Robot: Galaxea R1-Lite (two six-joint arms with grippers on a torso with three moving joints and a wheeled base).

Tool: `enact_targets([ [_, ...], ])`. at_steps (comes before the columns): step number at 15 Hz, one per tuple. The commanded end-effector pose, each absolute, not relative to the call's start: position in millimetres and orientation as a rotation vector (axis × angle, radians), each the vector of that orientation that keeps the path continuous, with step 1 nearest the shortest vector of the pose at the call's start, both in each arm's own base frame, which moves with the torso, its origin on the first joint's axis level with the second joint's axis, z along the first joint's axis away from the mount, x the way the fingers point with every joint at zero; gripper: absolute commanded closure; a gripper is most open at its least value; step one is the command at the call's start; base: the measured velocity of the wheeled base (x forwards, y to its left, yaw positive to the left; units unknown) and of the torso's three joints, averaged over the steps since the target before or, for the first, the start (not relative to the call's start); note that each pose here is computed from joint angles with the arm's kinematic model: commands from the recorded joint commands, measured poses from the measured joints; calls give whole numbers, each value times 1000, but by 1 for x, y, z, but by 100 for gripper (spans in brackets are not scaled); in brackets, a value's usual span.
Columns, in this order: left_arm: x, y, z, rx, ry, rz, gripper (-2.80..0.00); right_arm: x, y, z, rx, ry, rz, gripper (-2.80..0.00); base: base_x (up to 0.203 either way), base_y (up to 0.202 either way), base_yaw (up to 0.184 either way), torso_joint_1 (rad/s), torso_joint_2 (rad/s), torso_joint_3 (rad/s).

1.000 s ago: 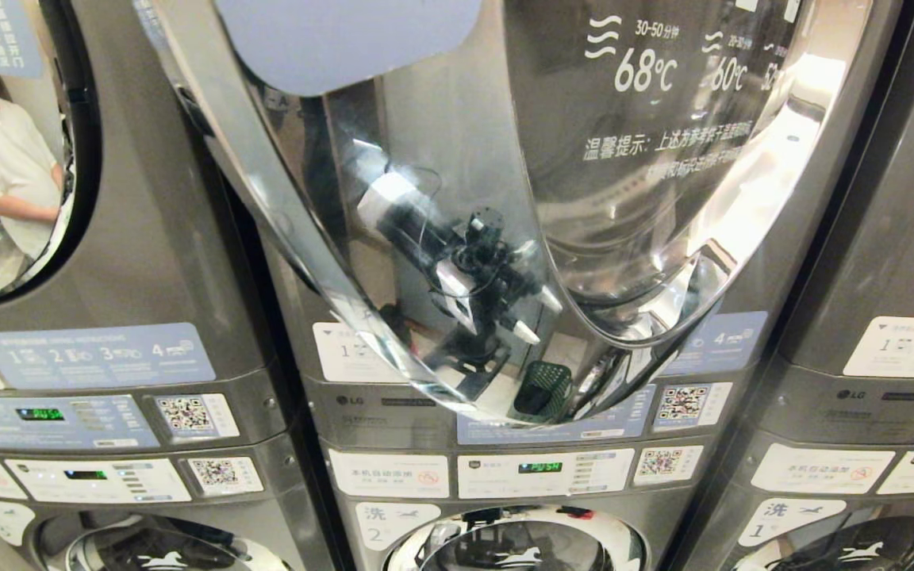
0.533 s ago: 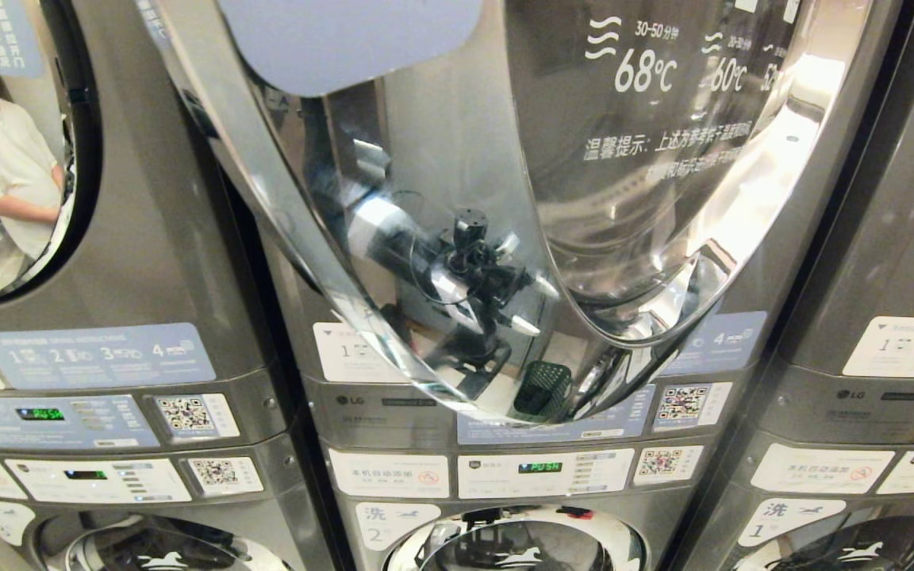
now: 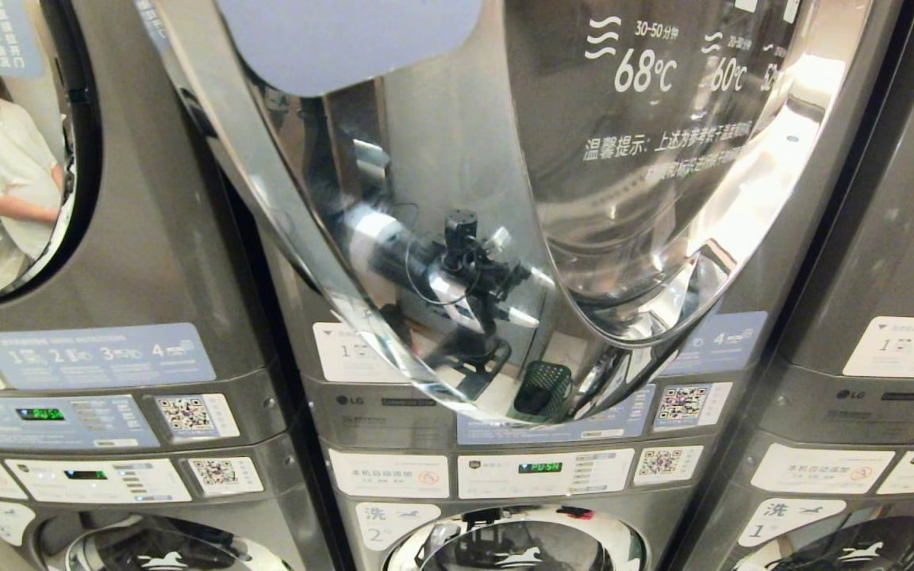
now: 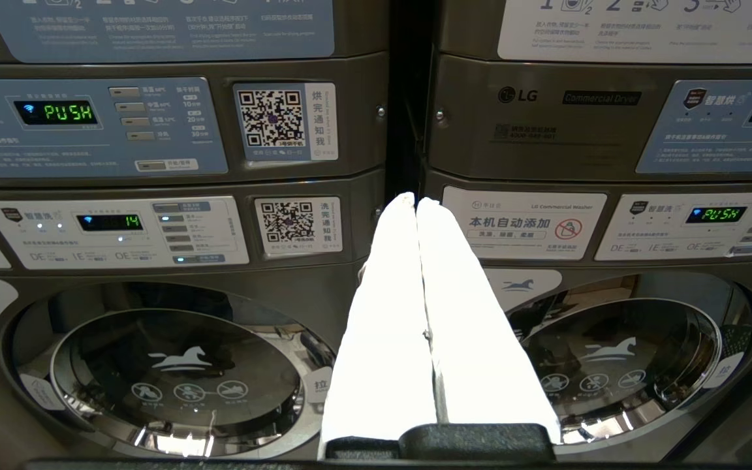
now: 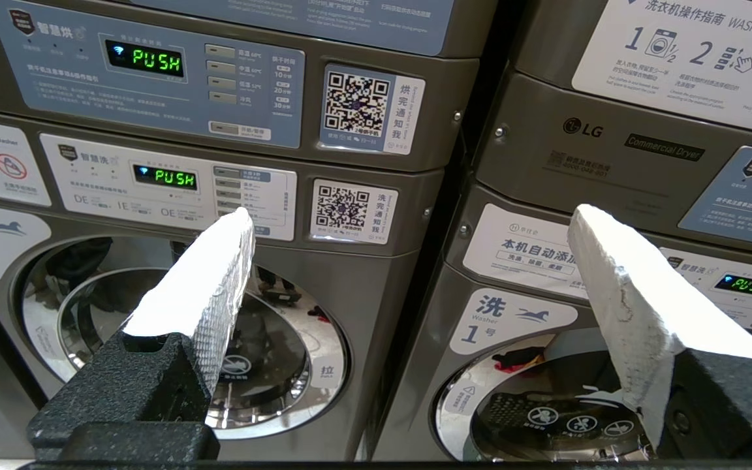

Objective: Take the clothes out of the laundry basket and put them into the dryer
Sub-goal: Open the dryer

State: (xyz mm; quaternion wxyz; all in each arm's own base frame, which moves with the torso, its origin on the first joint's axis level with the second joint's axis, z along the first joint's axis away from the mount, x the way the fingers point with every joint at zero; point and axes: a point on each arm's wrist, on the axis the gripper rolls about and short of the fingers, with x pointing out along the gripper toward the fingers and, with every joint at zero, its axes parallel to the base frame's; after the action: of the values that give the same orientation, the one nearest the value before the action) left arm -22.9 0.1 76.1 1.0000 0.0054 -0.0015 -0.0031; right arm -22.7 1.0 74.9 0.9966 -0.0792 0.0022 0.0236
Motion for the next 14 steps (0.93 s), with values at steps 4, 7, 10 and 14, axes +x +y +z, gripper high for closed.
enact_targets([
  [4,-23,0,76,11,-3,-6,0,-23,1,75,-149,7,45,-280,0,0,0,0,0,0],
  [7,-23,0,76,12,0,-6,0,-23,1,75,-108,7,28,-280,0,0,0,0,0,0],
  [10,-23,0,76,12,0,-5,0,-23,0,75,-62,7,17,-280,0,0,0,0,0,0],
  [14,-23,0,75,32,5,-6,0,-23,0,75,-74,9,16,-280,0,0,0,2,1,56],
])
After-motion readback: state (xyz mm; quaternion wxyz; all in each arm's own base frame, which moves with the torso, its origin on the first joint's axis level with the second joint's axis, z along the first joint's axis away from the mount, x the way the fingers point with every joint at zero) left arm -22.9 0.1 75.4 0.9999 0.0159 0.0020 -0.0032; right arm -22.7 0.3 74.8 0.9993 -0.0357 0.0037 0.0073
